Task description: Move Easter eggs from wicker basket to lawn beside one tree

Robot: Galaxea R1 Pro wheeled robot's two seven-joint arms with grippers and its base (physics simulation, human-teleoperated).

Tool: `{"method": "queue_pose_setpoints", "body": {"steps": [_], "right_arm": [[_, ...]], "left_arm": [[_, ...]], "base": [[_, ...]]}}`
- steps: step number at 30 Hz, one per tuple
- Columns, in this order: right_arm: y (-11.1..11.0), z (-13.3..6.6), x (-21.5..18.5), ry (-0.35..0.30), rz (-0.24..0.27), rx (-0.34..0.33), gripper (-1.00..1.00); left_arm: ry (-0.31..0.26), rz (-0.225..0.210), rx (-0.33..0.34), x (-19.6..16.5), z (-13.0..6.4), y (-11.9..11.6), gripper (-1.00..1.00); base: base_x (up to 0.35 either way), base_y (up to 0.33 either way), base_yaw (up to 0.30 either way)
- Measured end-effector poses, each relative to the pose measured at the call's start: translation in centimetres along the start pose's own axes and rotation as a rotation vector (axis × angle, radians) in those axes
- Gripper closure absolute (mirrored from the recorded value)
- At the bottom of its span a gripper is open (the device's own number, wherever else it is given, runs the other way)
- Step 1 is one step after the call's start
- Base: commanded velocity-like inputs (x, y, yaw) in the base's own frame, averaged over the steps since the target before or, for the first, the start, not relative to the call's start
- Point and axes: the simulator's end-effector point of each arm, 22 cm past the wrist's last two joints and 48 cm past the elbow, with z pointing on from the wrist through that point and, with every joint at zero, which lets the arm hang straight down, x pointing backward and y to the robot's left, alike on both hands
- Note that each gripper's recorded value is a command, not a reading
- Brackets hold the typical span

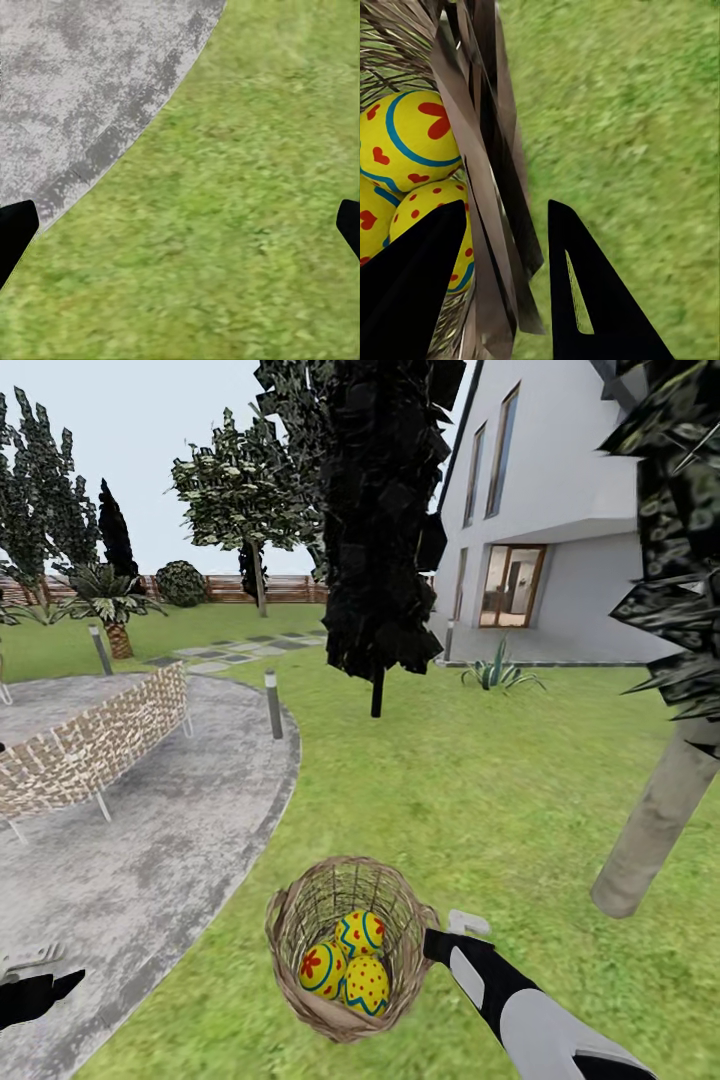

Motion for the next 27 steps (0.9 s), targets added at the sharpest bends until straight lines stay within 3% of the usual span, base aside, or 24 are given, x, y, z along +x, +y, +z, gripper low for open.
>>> {"method": "queue_pose_setpoints", "body": {"steps": [9,21,27], "right_arm": [[-0.01,-0.04,-0.07,-0.002,-0.001,0.000,1.00],[0.02,-0.04,-0.06,-0.001,0.001,0.000,1.00],[-0.08,-0.07,-0.13,-0.002,0.001,0.001,1.00]], "left_arm": [[-0.001,-0.001,0.000,-0.05,-0.03,0.00,-1.00],[-0.002,-0.001,0.000,-0.05,-0.03,0.00,-1.00],[-0.001,-0.001,0.000,-0.04,-0.04,0.03,-1.00]], "base": [[0.270,0.192,-0.116],[0.265,0.203,-0.016],[0.264,0.207,-0.192]]}}
